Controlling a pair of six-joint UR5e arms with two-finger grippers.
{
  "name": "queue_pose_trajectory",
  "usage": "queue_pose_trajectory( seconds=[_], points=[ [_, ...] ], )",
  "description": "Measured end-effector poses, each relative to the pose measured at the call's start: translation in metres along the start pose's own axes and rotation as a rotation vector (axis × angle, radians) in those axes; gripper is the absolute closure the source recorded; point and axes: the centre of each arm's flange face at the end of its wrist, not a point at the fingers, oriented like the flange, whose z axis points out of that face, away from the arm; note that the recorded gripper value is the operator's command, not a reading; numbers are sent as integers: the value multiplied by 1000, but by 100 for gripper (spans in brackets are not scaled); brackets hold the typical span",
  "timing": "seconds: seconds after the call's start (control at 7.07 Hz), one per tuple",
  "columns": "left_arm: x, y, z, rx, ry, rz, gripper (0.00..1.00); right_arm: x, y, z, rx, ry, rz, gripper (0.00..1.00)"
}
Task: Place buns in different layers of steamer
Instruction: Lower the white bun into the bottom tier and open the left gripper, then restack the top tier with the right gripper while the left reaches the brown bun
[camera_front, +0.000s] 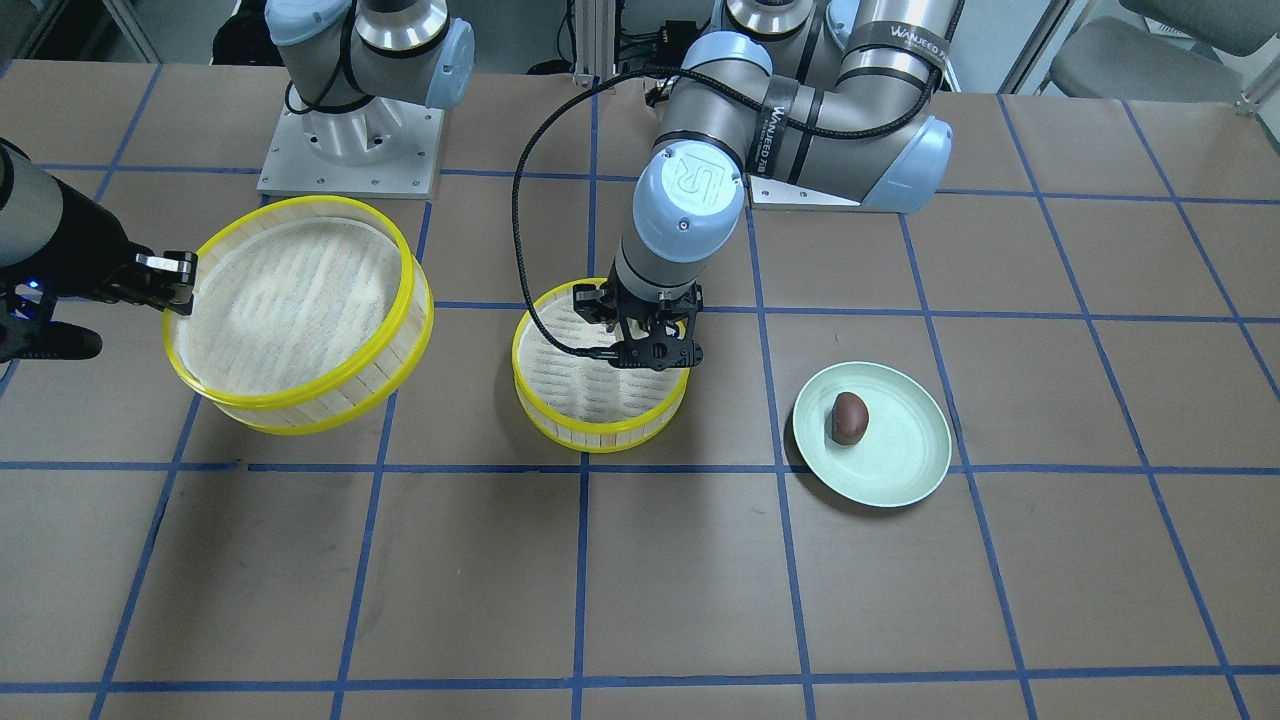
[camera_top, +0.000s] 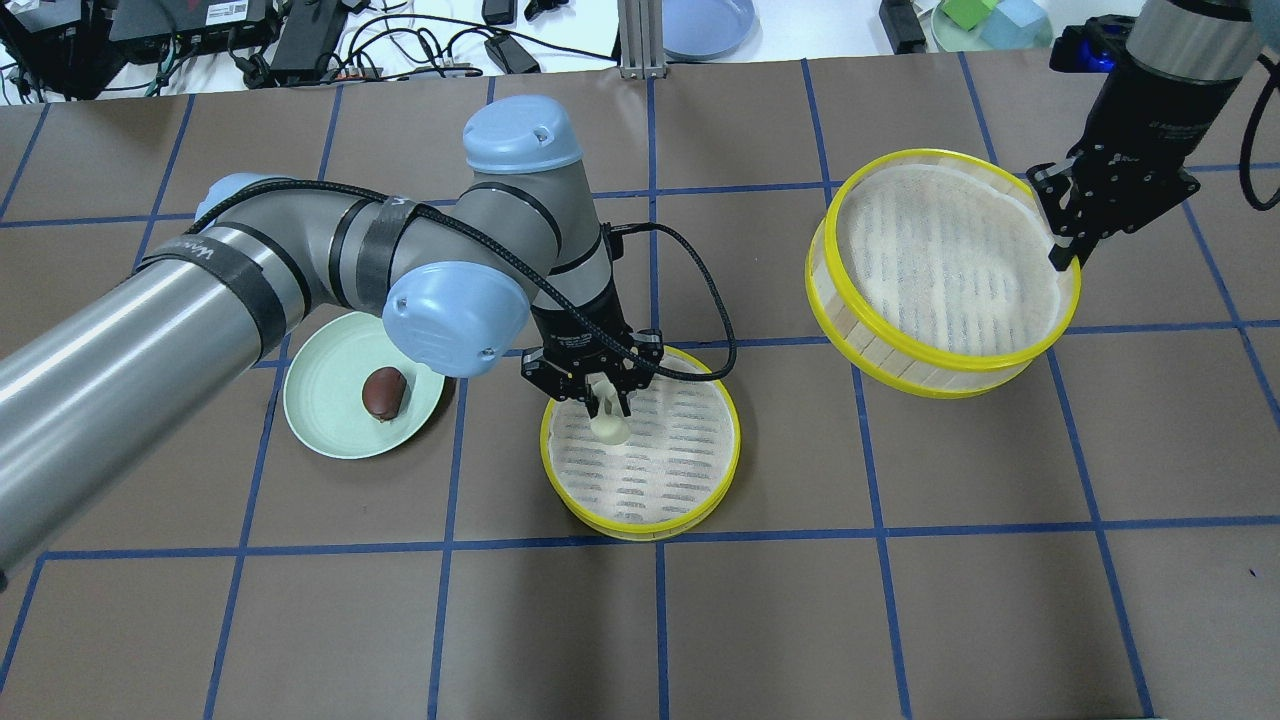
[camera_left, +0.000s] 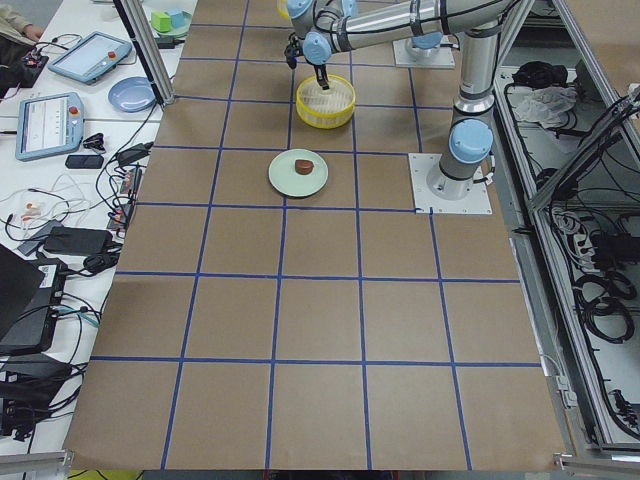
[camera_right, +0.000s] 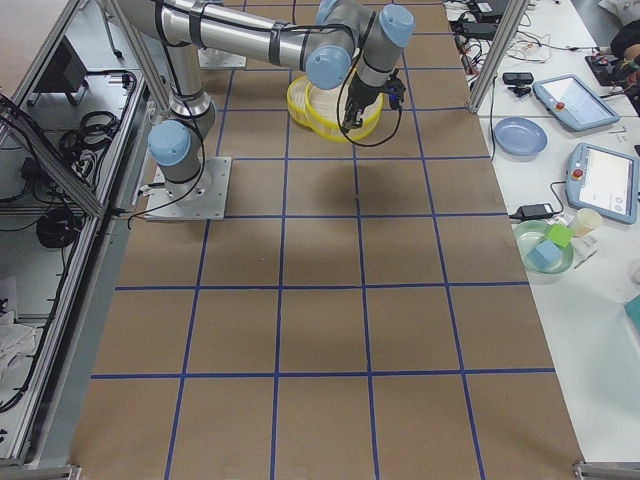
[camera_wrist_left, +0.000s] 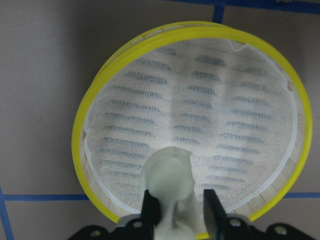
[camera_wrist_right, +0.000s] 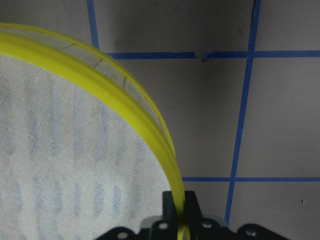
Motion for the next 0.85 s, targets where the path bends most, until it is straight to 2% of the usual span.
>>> queue_pose_trajectory(
  seconds=[0.28,0.57,0.85],
  points=[
    [-7,-2,-19,43,-6,5,0,-22,1,1,-1,13,7,100],
    [-43,-19,-53,112,-56,8,0,-57,3,5,1,33,11,100],
    [-103,-37,-82,122,-65,59,0,-108,8,21,-4,46,57,100]
  ],
)
